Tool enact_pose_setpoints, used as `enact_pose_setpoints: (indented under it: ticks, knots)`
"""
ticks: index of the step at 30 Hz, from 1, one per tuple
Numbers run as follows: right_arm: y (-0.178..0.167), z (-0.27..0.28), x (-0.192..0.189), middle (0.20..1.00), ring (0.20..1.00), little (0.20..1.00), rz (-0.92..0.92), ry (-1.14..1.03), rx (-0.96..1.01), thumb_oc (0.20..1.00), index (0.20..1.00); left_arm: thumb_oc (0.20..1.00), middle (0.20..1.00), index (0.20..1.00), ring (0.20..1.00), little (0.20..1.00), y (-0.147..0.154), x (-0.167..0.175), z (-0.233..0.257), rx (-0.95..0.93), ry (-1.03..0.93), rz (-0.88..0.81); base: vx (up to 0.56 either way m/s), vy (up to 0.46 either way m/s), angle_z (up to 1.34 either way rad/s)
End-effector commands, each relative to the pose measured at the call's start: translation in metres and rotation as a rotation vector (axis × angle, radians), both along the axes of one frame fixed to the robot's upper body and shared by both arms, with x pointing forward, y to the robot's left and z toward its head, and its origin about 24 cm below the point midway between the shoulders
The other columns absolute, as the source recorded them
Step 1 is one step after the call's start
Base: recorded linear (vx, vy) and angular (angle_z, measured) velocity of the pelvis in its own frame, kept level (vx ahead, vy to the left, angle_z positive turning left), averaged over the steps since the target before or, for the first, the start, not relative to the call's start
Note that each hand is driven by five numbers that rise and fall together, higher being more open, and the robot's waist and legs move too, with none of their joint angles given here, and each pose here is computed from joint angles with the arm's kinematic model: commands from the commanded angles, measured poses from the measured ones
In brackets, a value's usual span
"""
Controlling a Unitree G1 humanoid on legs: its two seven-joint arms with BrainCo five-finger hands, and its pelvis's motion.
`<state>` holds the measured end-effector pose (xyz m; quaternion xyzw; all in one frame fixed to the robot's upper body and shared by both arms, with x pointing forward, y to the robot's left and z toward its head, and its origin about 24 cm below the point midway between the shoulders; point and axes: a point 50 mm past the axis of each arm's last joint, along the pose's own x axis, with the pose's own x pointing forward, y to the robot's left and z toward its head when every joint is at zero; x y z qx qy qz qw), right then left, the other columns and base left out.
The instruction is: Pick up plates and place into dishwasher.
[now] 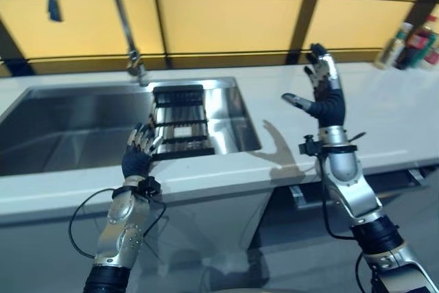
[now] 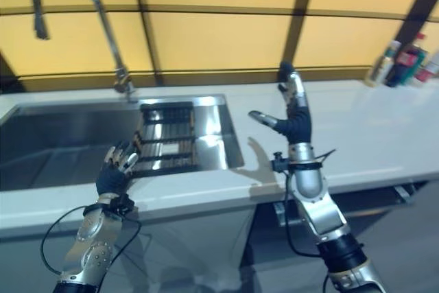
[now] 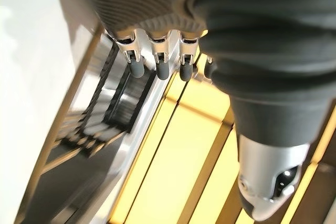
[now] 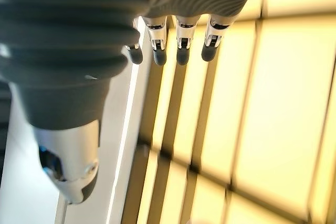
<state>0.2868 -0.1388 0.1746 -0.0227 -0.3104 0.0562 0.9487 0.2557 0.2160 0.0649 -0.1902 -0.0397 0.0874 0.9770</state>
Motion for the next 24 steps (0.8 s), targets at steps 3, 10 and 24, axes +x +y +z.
enact_pose_setpoints:
  ticks: [3, 10, 24]
  knots:
    - [0.025, 0.001, 0.001, 1.0, 1.0, 1.0, 0.135, 0.021, 0.035, 1.0, 1.0, 1.0, 1.0, 1.0, 1.0, 1.0, 0.011, -0.006, 0.012, 0.156, -0.056, -0.014, 0.1, -0.067, 0.33]
    - [0.017, -0.069, -0.001, 1.0, 1.0, 1.0, 0.118, 0.338, 0.077, 1.0, 1.0, 1.0, 1.0, 1.0, 1.0, 1.0, 0.008, -0.009, 0.001, 0.224, 0.001, -0.073, 0.07, -0.005, 0.51]
    - [0.007, -0.125, -0.021, 1.0, 1.0, 1.0, 0.11, 0.538, 0.096, 1.0, 1.0, 1.0, 1.0, 1.0, 1.0, 1.0, 0.007, -0.005, -0.006, 0.291, 0.06, -0.127, -0.03, 0.072, 0.05]
